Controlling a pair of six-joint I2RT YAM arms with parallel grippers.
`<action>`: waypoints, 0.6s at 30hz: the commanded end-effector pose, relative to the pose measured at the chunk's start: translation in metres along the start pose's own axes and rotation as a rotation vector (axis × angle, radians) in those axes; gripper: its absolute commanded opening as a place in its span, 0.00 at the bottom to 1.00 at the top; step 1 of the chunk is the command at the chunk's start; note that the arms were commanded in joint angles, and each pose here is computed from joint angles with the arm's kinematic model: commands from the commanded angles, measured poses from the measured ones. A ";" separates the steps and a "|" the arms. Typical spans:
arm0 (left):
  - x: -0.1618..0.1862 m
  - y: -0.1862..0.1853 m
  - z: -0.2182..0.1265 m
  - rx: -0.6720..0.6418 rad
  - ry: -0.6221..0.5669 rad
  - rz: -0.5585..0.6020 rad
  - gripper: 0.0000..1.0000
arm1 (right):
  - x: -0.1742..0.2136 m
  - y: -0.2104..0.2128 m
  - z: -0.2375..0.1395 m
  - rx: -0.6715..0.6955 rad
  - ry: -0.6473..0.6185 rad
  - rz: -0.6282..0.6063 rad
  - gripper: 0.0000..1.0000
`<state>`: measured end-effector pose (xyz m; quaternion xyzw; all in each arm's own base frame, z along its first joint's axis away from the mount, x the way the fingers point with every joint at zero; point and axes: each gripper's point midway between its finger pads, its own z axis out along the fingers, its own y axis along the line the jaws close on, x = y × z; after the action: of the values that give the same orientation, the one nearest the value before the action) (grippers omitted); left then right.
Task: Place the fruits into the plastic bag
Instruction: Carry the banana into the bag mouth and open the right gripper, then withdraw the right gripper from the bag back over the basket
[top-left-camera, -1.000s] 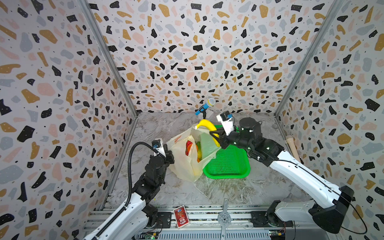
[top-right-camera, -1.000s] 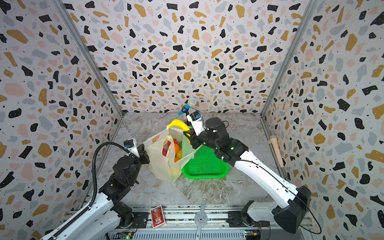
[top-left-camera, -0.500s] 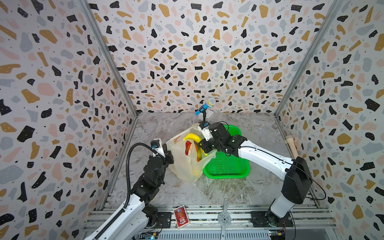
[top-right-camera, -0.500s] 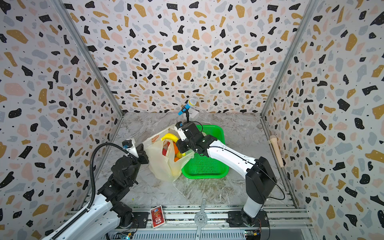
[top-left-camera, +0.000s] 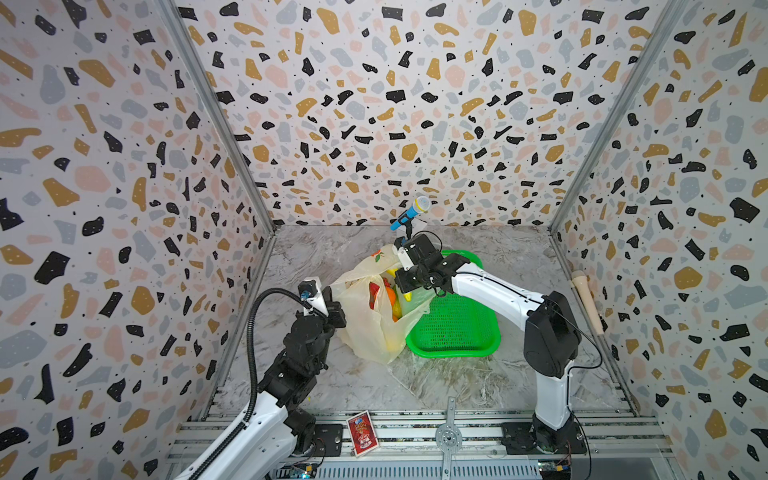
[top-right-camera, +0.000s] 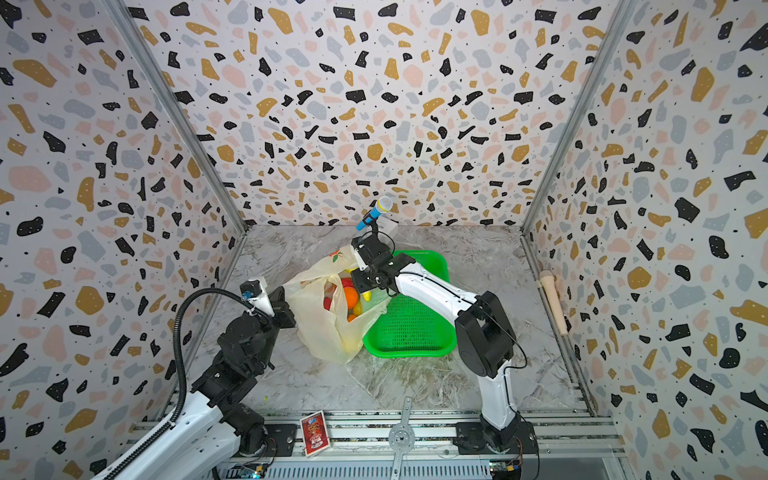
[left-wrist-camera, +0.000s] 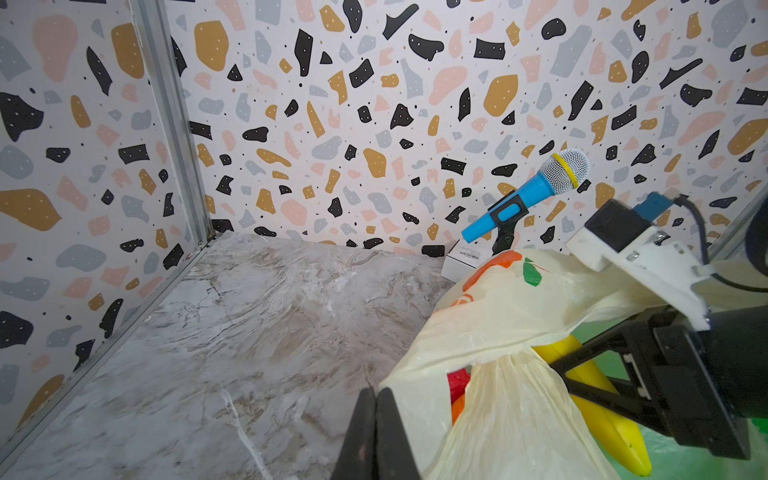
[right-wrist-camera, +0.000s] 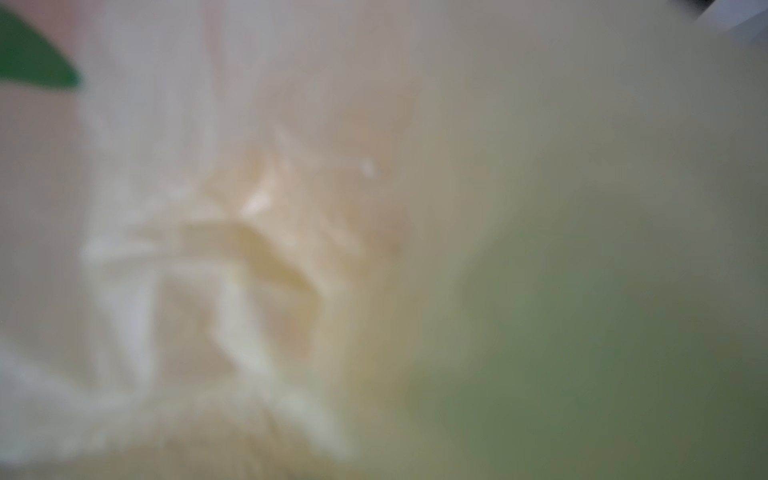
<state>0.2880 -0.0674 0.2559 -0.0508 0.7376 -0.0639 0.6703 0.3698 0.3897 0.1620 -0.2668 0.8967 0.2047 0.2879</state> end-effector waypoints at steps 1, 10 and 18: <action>-0.008 0.005 -0.001 -0.022 -0.038 0.003 0.00 | -0.009 0.024 -0.015 -0.041 -0.012 -0.020 0.11; -0.007 0.012 0.001 -0.072 -0.032 0.001 0.00 | -0.010 0.029 -0.023 -0.058 -0.031 -0.007 0.66; 0.001 0.024 0.003 -0.151 -0.008 -0.016 0.00 | -0.041 0.056 -0.087 -0.207 -0.189 -0.107 0.73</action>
<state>0.2912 -0.0533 0.2469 -0.0800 0.7446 -0.0254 0.6622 0.3433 0.4024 0.1927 -0.2939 0.8748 0.2490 0.2938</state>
